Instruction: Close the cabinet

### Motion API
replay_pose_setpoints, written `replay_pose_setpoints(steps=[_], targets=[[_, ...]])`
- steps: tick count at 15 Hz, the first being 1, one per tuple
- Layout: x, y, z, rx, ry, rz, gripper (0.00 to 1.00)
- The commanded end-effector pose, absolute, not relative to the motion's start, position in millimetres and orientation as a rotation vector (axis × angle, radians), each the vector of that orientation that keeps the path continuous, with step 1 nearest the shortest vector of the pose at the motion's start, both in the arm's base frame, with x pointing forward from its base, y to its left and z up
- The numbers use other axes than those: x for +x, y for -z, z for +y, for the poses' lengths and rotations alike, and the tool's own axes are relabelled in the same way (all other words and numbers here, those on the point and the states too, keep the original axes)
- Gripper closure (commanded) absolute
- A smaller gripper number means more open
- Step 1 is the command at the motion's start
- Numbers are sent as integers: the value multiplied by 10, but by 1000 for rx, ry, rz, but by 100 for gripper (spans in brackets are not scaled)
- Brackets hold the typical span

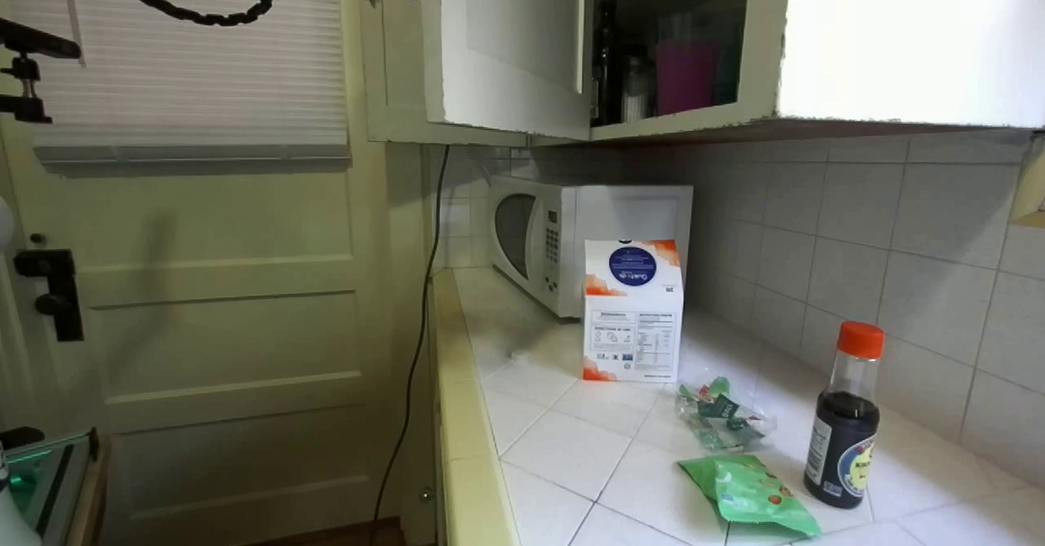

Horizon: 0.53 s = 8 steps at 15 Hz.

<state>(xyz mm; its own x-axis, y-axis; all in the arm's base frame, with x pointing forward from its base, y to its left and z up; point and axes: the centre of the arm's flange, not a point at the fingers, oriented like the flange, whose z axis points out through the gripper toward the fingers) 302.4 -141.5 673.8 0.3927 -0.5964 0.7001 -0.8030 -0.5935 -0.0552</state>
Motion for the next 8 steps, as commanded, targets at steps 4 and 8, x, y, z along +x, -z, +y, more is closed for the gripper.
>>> replay_pose_setpoints(steps=[4, 8], targets=[[3262, -6824, -1356, 2263, -1185, -1337, 0], [3540, -6991, -1650, 2229, -1244, -1378, 0]])
